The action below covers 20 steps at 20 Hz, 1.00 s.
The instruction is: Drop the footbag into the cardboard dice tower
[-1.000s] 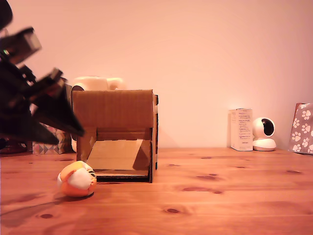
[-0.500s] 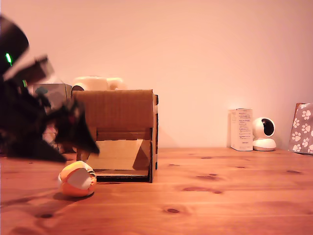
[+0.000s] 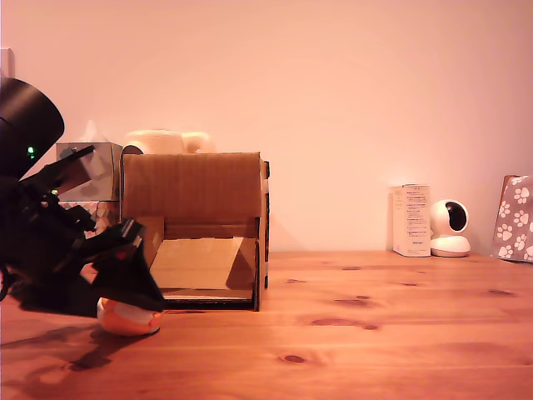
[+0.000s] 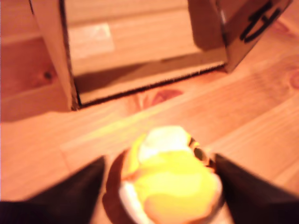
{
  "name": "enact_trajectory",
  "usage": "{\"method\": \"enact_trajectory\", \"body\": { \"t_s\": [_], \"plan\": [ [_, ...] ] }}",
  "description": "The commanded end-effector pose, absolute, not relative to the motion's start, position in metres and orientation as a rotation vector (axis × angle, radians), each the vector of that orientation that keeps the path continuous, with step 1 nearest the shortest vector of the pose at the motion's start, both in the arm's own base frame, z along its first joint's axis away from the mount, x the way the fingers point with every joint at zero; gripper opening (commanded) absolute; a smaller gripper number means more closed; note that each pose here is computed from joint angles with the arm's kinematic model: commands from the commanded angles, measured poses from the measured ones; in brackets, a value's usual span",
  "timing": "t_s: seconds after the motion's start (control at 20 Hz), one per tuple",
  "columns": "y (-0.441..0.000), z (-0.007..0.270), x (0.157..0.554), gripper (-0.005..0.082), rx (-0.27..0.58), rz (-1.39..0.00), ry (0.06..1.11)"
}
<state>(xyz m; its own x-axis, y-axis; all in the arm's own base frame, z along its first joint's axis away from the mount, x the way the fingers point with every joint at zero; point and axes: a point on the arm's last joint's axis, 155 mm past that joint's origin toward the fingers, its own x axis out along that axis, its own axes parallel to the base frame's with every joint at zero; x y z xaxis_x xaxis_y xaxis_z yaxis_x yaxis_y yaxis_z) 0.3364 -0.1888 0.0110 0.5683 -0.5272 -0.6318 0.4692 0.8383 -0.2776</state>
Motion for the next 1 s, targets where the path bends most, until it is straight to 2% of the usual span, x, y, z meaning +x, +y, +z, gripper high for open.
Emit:
{"method": "enact_trajectory", "body": {
  "t_s": [0.0,0.25,0.45,0.65,0.95],
  "plan": [
    [-0.187,0.003,0.332,0.0157,-0.089,-0.585,0.793],
    [-0.202,0.019,0.314,0.0148,-0.176,-0.675,0.835],
    [-0.201,0.047,0.304,0.0148,-0.181,-0.695,0.816],
    [-0.199,0.095,0.297,0.0148,-0.180,-0.714,0.713],
    [-0.195,0.172,0.291,0.0148,-0.173,-0.744,0.478]
  ]
}}
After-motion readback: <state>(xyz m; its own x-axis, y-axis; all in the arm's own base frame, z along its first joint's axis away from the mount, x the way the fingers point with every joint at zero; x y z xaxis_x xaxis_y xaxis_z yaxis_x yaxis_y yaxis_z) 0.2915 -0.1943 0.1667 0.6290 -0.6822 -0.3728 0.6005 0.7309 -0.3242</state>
